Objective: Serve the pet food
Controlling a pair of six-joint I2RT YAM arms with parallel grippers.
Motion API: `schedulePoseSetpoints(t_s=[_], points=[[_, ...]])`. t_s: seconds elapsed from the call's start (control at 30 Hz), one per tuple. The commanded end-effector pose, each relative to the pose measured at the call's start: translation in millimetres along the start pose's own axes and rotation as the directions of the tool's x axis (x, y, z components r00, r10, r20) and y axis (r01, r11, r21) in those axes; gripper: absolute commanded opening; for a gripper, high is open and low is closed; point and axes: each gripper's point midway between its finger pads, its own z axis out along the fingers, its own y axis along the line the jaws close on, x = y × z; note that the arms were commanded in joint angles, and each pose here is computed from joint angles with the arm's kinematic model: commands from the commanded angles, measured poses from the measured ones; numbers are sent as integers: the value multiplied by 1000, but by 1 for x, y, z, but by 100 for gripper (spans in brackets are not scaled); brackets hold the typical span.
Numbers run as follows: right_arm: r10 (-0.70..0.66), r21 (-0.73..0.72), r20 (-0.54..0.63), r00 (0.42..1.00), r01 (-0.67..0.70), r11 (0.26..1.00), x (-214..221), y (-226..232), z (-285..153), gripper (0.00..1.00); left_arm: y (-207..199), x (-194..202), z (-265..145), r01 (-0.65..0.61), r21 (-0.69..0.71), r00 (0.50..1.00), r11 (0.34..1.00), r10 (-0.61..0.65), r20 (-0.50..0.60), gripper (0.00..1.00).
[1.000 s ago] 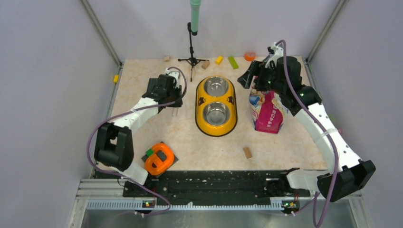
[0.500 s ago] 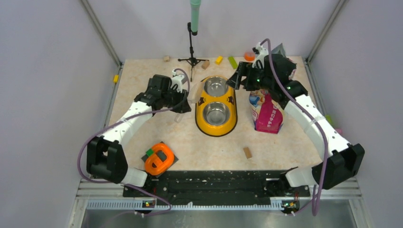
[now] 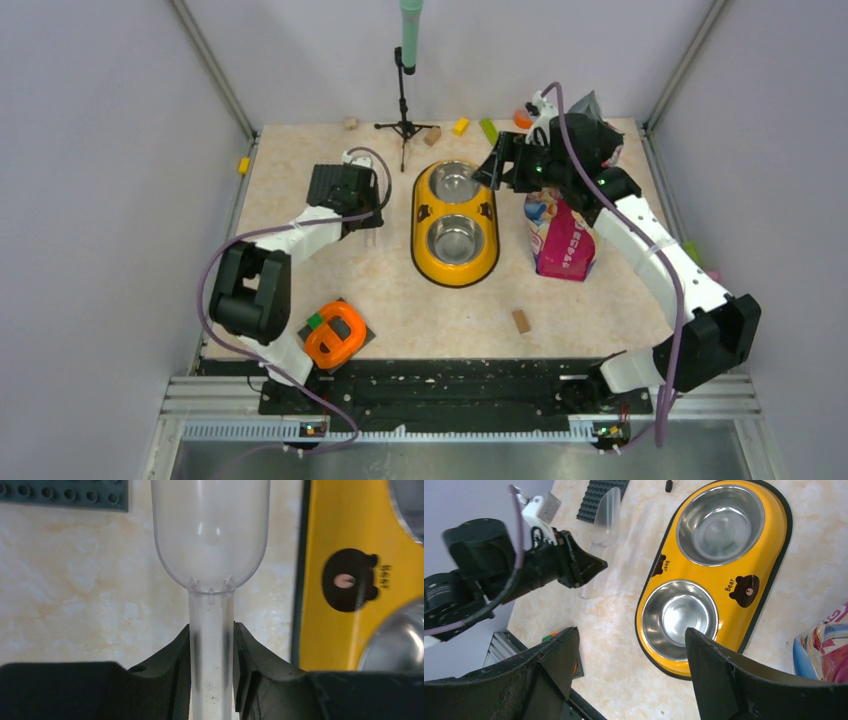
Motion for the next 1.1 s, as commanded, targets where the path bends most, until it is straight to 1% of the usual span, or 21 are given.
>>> schedulePoseSetpoints(t_s=[0.0,0.17,0.27,0.33,0.43,0.47,0.57,0.6,0.63,0.73,0.77,0.87,0.9,0.97,1.07], points=[[-35,-8,89,995,36,999,-25,16,-28,79,13,-18,18,134,-108,984,985,-119,130,0],[-5,24,88,996,3,1000,-13,10,-42,79,20,25,5,120,-131,973,984,-90,214,0],[14,14,63,998,-15,1000,-2,10,-43,79,17,49,7,133,-118,974,984,-107,199,0],[22,5,50,998,-22,1000,5,9,-42,79,12,62,9,124,-132,976,983,-97,194,0],[28,0,47,998,-28,1000,14,6,-44,79,1,72,9,113,-162,972,980,-75,224,0],[31,0,51,998,-31,1000,17,5,-45,79,0,74,10,118,-169,971,978,-78,228,5],[36,-2,50,998,-36,999,27,2,-49,78,0,77,12,146,-177,964,973,-100,245,47],[36,-2,53,998,-36,999,29,1,-52,79,0,77,12,152,-174,962,973,-106,251,59],[34,-2,53,998,-34,999,33,0,-54,79,-1,78,12,156,-172,960,973,-109,256,67],[32,12,44,999,-32,999,44,-6,-57,79,-1,80,12,157,-182,959,971,-105,263,71],[32,14,38,999,-33,999,49,-8,-57,79,-1,80,11,156,-186,959,970,-103,263,76],[25,19,28,999,-25,999,61,-14,-59,79,-1,78,7,146,-195,953,970,-86,289,78],[20,18,26,999,-21,1000,64,-15,-61,79,-1,77,4,147,-200,949,969,-81,304,81],[15,18,23,1000,-15,1000,72,-18,-61,79,1,80,0,141,-209,942,968,-66,328,82],[15,15,20,1000,-15,1000,82,-23,-61,79,-1,91,-6,137,-184,931,973,-63,360,83]])
